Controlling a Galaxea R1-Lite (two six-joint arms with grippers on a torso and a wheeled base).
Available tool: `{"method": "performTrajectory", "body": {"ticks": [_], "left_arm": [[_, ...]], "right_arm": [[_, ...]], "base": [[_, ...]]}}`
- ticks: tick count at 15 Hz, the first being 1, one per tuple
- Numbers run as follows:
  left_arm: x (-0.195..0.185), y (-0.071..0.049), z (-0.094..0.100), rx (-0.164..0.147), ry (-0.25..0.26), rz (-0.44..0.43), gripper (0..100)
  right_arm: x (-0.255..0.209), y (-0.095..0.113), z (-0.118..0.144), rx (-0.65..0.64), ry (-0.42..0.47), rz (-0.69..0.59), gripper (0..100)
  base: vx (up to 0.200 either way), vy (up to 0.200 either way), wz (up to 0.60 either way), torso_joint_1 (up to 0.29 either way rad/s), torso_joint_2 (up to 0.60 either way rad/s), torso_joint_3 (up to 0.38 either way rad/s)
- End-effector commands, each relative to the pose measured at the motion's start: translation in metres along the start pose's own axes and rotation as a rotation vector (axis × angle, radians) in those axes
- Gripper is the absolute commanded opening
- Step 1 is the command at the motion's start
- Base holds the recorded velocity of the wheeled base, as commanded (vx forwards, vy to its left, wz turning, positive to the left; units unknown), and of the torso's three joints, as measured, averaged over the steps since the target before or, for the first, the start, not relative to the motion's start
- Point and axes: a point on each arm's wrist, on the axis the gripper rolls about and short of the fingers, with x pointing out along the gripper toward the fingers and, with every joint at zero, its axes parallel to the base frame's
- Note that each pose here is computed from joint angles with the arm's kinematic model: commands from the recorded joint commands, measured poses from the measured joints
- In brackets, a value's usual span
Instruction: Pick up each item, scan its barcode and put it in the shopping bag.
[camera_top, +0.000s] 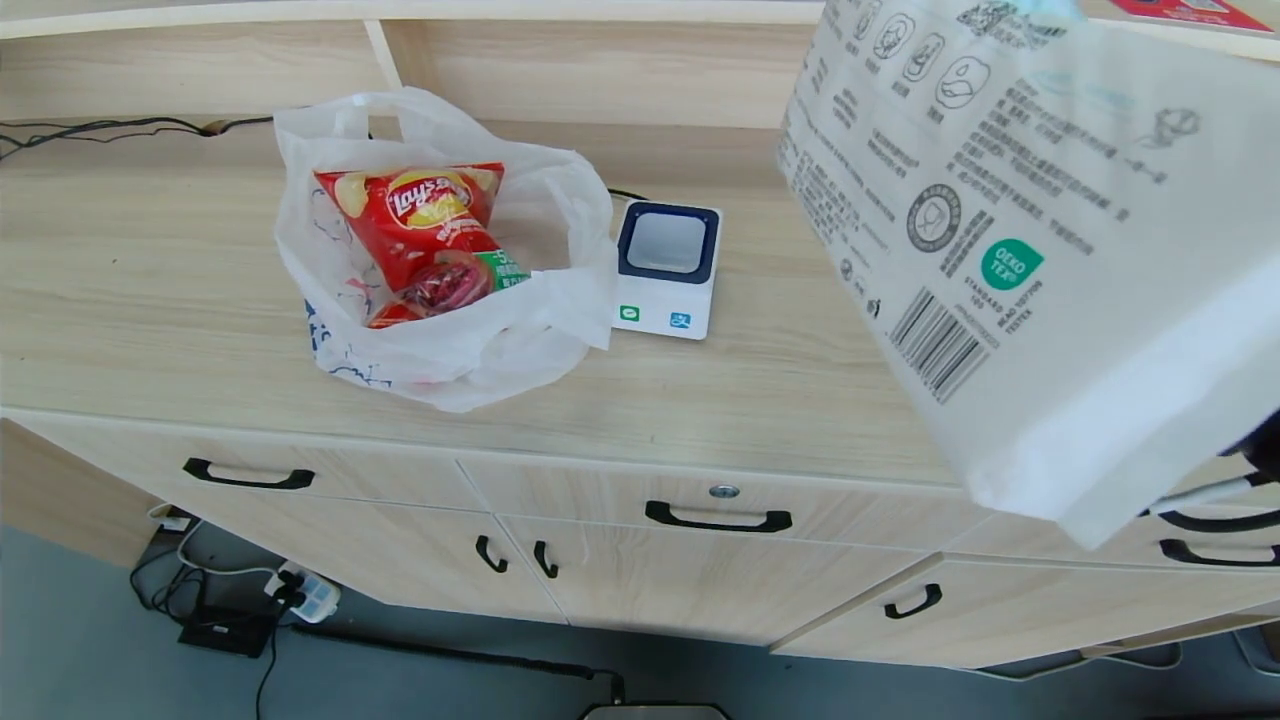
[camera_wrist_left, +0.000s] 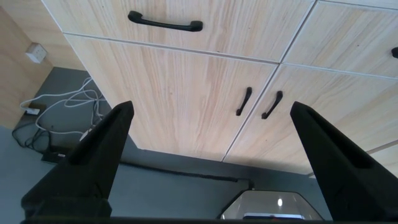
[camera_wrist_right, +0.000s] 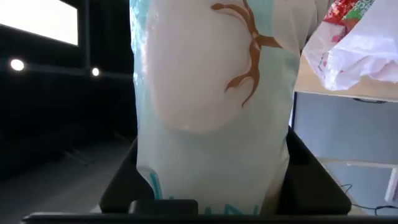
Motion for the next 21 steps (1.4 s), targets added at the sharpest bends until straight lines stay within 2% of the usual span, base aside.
{"method": "performTrajectory", "body": {"ticks": [1, 2, 4, 7, 10, 12, 15, 19, 21], "left_arm": [[0.0, 0.0, 0.0, 0.0, 0.001, 0.0, 100], [0.0, 0.0, 0.0, 0.001, 0.001, 0.0, 100], [0.0, 0.0, 0.0, 0.0, 0.001, 0.0, 100], [0.0, 0.0, 0.0, 0.001, 0.001, 0.0, 100], [0.0, 0.0, 0.0, 0.001, 0.001, 0.0, 100], [0.0, 0.0, 0.0, 0.001, 0.001, 0.0, 100], [0.0, 0.0, 0.0, 0.001, 0.003, 0.0, 100], [0.0, 0.0, 0.0, 0.003, 0.004, 0.0, 100], [0.0, 0.0, 0.0, 0.003, 0.004, 0.0, 100]], "right_arm": [[-0.01, -0.026, -0.007, 0.116, 0.005, -0.049, 0], [-0.015, -0.026, -0.008, 0.22, 0.002, -0.043, 0], [-0.02, -0.021, -0.009, 0.347, 0.002, 0.022, 0], [-0.021, -0.026, -0.013, 0.457, 0.014, 0.018, 0], [-0.035, -0.028, -0.026, 0.515, 0.057, 0.027, 0], [-0.043, -0.025, -0.028, 0.582, 0.062, 0.039, 0], [-0.04, -0.024, -0.031, 0.614, 0.083, 0.047, 0], [-0.035, -0.031, -0.06, 0.733, 0.214, -0.014, 0], [-0.031, -0.038, -0.066, 0.752, 0.229, -0.044, 0]], "base": [[0.0, 0.0, 0.0, 0.0, 0.0, 0.0], [0.0, 0.0, 0.0, 0.0, 0.0, 0.0], [0.0, 0.0, 0.0, 0.0, 0.0, 0.0], [0.0, 0.0, 0.0, 0.0, 0.0, 0.0], [0.0, 0.0, 0.0, 0.0, 0.0, 0.0], [0.0, 0.0, 0.0, 0.0, 0.0, 0.0], [0.0, 0.0, 0.0, 0.0, 0.0, 0.0], [0.0, 0.0, 0.0, 0.0, 0.0, 0.0], [0.0, 0.0, 0.0, 0.0, 0.0, 0.0]]}}
